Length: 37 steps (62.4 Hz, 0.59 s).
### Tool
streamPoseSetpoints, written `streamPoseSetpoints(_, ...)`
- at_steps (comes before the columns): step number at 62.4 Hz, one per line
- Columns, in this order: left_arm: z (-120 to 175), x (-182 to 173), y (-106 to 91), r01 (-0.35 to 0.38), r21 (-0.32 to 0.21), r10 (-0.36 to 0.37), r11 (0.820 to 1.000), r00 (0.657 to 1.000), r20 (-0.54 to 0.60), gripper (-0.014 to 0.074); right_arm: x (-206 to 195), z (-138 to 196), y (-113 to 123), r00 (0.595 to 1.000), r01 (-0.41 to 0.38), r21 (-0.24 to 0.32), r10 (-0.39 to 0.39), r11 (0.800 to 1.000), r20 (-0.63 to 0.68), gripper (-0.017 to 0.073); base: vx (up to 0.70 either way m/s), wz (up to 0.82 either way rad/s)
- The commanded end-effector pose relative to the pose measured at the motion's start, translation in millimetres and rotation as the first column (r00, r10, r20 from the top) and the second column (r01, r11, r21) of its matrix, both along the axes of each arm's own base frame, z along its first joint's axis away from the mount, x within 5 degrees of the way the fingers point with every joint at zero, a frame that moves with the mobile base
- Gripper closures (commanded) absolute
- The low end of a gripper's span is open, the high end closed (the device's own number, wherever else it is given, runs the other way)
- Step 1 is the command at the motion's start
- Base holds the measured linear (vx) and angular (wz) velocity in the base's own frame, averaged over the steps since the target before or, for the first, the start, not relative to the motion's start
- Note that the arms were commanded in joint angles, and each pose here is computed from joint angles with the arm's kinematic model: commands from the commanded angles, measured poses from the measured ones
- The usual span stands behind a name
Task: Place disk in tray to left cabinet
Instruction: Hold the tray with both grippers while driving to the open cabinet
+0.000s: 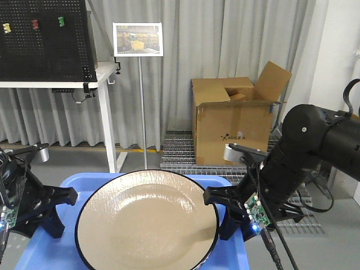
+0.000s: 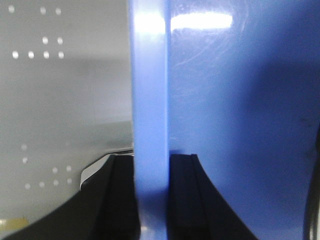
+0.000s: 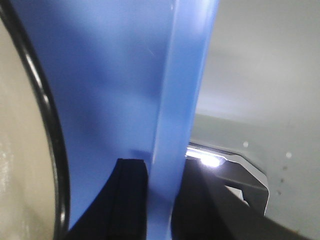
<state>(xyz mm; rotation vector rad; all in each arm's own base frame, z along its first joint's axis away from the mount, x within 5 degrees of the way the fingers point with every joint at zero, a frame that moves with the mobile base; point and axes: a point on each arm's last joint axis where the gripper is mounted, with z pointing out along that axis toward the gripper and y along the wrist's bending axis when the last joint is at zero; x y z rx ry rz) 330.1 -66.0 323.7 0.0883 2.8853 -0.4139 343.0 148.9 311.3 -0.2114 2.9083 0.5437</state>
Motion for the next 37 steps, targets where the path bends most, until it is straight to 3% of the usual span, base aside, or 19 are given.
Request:
streamPoseSetpoints(1, 28.1, -7.5, -5.3, 0.003, -0.068, 0.003, 0.998, 0.996, 0.089, 0.0594, -9.9, 33.2, 2.0, 0.996, -0.022, 0.076, 0.015, 0.997, 0.092, 0.0560, 0.64, -0.02)
streamPoseSetpoints(20, 28.1, -7.5, -5.3, 0.003, -0.068, 0.003, 0.998, 0.996, 0.089, 0.0594, -9.9, 33.3, 2.0, 0.996, -0.022, 0.077, 0.015, 0.997, 0.092, 0.0560, 0.62, -0.10)
streamPoseSetpoints(37, 28.1, -7.5, -5.3, 0.003, -0.068, 0.003, 0.998, 0.996, 0.089, 0.0594, -9.9, 33.3, 2.0, 0.996, -0.022, 0.077, 0.015, 0.997, 0.092, 0.0560, 0.57, -0.38)
